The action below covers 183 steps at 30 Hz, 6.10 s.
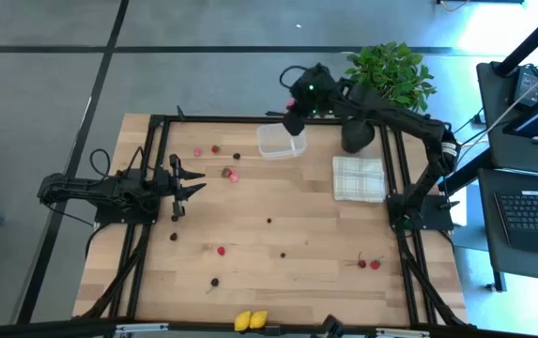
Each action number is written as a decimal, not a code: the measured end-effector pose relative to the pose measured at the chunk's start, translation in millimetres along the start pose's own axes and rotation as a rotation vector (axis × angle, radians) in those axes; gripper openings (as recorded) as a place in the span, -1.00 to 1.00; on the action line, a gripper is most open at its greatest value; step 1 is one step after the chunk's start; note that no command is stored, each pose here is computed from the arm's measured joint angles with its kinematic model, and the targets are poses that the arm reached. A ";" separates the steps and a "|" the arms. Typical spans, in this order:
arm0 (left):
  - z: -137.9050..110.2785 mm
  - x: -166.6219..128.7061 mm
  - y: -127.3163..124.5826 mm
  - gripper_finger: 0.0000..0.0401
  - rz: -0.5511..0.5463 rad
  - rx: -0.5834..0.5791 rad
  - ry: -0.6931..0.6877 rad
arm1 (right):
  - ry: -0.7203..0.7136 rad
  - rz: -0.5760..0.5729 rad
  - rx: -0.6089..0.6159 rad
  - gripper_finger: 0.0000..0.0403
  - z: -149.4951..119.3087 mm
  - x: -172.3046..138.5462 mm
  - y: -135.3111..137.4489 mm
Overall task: Pick and placing Produce into tupperware
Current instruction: Put the bottom right peach into the transparent container, then put the top blueberry into the transparent container
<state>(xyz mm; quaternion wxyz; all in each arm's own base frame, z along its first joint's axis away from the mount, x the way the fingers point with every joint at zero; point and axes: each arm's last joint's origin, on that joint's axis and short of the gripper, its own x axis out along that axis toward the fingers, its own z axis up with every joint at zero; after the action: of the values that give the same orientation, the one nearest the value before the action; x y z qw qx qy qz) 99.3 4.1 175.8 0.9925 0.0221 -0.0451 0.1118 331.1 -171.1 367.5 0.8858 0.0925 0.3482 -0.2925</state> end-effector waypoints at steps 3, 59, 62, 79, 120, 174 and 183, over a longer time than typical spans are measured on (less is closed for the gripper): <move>0.0 0.0 0.0 -0.38 0.000 0.000 0.000 | 0.041 -0.019 0.011 -0.55 -3.1 9.0 -8.0; -5.1 -0.1 -0.3 -0.38 -0.003 0.014 0.052 | 0.575 0.063 0.003 -0.55 -96.8 192.9 -1.8; -5.1 -0.1 -0.3 -0.38 -0.003 0.014 0.052 | 0.575 0.063 0.003 -0.55 -96.8 192.9 -1.9; -5.1 -0.1 -0.3 -0.38 -0.003 0.014 0.052 | 0.555 0.062 0.001 -0.37 -95.2 194.0 -2.5; -5.7 -0.2 -0.3 -0.38 -0.003 0.017 0.058 | 0.577 0.218 -0.234 -0.30 -15.0 86.8 78.3; -9.0 -0.4 -0.7 -0.38 -0.013 0.018 0.091 | 0.210 0.459 -0.527 -0.30 -98.1 10.3 218.6; -8.7 -0.4 -0.6 -0.38 -0.013 0.018 0.088 | -0.132 0.550 -0.471 -0.30 -159.7 9.0 183.9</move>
<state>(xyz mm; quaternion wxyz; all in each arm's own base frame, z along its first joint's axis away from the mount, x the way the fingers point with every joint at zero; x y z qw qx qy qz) 99.8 3.9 167.0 0.9939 0.0264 -0.0002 0.1067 353.5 32.8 235.8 0.9489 -0.0429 0.3103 0.0394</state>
